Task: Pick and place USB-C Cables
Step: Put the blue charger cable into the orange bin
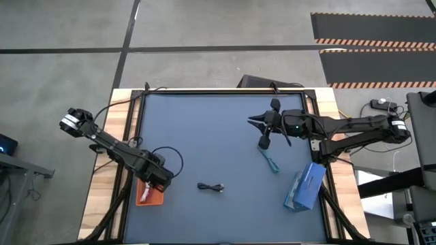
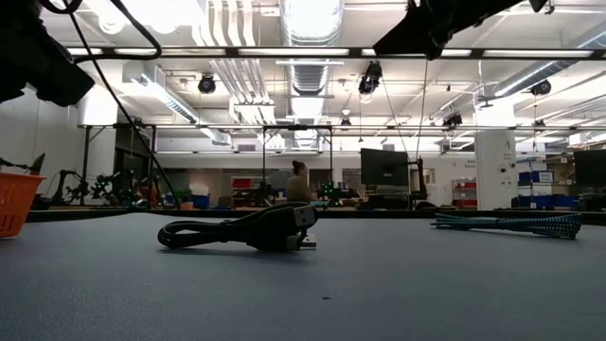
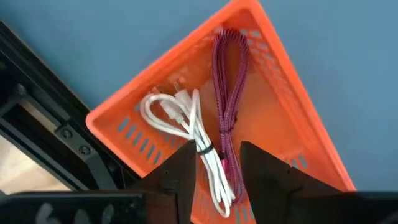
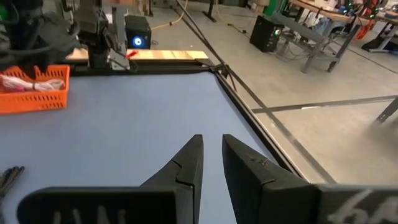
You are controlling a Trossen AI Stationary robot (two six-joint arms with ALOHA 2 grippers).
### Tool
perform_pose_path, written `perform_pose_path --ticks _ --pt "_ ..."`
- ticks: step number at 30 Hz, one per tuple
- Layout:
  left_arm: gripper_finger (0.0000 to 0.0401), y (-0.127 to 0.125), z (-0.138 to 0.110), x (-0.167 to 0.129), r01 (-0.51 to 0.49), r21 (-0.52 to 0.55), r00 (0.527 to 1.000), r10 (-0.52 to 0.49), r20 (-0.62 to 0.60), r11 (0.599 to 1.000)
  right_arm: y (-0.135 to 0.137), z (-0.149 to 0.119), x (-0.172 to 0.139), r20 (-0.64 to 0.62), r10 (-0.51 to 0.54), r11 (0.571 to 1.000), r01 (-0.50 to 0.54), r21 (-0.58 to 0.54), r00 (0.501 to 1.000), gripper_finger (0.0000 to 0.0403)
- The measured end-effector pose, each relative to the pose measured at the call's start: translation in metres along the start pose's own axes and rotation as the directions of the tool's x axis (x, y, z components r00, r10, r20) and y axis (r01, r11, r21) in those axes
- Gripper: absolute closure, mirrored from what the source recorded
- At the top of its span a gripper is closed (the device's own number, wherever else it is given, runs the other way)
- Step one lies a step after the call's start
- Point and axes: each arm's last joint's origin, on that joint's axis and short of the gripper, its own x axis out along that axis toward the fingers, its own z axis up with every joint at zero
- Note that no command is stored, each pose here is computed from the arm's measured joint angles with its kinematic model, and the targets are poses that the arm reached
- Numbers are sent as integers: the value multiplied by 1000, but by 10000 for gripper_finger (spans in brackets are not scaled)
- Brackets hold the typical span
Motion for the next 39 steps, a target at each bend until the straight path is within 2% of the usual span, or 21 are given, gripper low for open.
perform_pose_path --ticks 6,13,17,21,25,27,29,31,33,35,39 --pt "277 1 0 -3 9 4 1000 -9 -2 1000 -1 -1 -3 -14 7 1000 -7 8 1000 351" --pt "275 0 -5 -27 125 28 992 -125 2 992 2 -8 -2 -34 63 998 -62 12 997 351" --pt "276 -3 -8 -52 235 124 970 -240 27 964 3 -12 -1 -41 73 997 -73 3 996 351" --pt "276 -11 -6 -74 321 323 893 -398 210 890 6 -24 1 -57 136 991 -136 -4 989 351" --pt "276 -17 4 -91 210 547 749 -493 442 810 7 -31 2 -61 130 991 -130 1 990 351" --pt "276 -16 12 -96 136 606 688 -515 511 784 6 -31 2 -57 129 992 -129 1 990 351" --pt "276 -13 22 -101 54 627 641 -508 575 777 6 -29 2 -51 129 992 -129 -11 990 351" --pt "276 -8 34 -100 -53 605 615 -451 647 795 6 -29 2 -51 129 991 -131 -37 990 351" --pt "276 -5 44 -101 -155 589 585 -406 702 793 6 -29 2 -53 128 988 -132 -74 990 351" --pt "276 -4 53 -104 -211 592 555 -404 727 778 6 -29 2 -53 128 986 -133 -102 990 351" --pt "276 3 72 -108 -293 565 540 -354 764 771 5 -29 2 -54 109 987 -115 -112 993 351"
